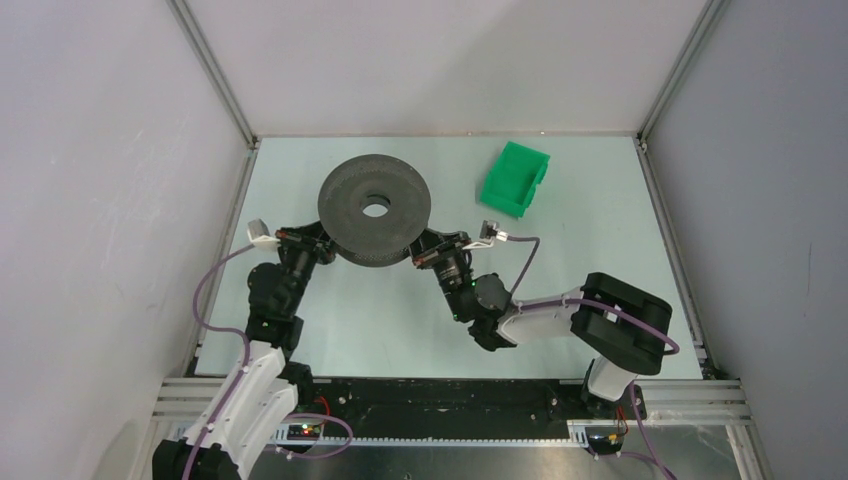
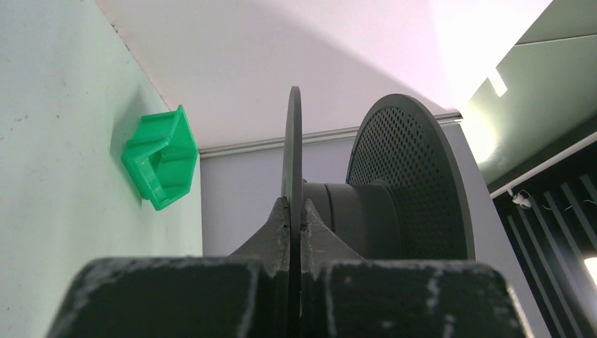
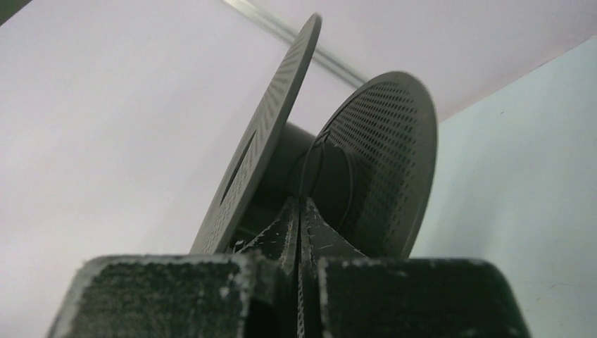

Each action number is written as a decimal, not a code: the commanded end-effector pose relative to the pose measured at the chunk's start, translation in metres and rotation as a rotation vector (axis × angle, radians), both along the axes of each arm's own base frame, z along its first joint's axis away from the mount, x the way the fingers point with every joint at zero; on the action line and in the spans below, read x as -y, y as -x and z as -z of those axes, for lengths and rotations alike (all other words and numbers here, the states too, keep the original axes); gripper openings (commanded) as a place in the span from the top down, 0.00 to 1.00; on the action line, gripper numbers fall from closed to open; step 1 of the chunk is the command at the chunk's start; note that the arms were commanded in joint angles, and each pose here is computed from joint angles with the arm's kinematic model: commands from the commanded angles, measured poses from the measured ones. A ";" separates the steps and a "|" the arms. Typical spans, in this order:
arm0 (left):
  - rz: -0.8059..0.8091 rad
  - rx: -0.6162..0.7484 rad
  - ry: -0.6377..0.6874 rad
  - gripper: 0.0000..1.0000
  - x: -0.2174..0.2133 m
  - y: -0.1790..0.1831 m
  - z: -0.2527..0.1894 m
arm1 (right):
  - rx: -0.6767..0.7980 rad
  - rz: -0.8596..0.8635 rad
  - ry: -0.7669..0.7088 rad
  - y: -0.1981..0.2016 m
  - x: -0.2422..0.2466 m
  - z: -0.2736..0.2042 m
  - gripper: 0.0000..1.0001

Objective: Wrap the cables

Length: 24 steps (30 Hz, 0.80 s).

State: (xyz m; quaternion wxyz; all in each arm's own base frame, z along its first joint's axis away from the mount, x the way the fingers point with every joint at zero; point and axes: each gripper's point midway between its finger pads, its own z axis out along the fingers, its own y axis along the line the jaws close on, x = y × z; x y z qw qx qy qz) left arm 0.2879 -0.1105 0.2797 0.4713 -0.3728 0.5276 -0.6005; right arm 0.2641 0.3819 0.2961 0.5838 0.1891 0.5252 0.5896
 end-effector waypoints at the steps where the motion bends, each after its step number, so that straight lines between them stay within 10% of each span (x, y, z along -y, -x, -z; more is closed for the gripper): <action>1: 0.043 0.168 0.095 1.00 0.003 0.018 -0.059 | -0.052 0.178 0.037 -0.017 0.025 0.012 1.00; 24: 0.050 0.179 0.112 1.00 0.007 0.018 -0.070 | -0.032 0.217 0.110 -0.006 -0.004 0.009 1.00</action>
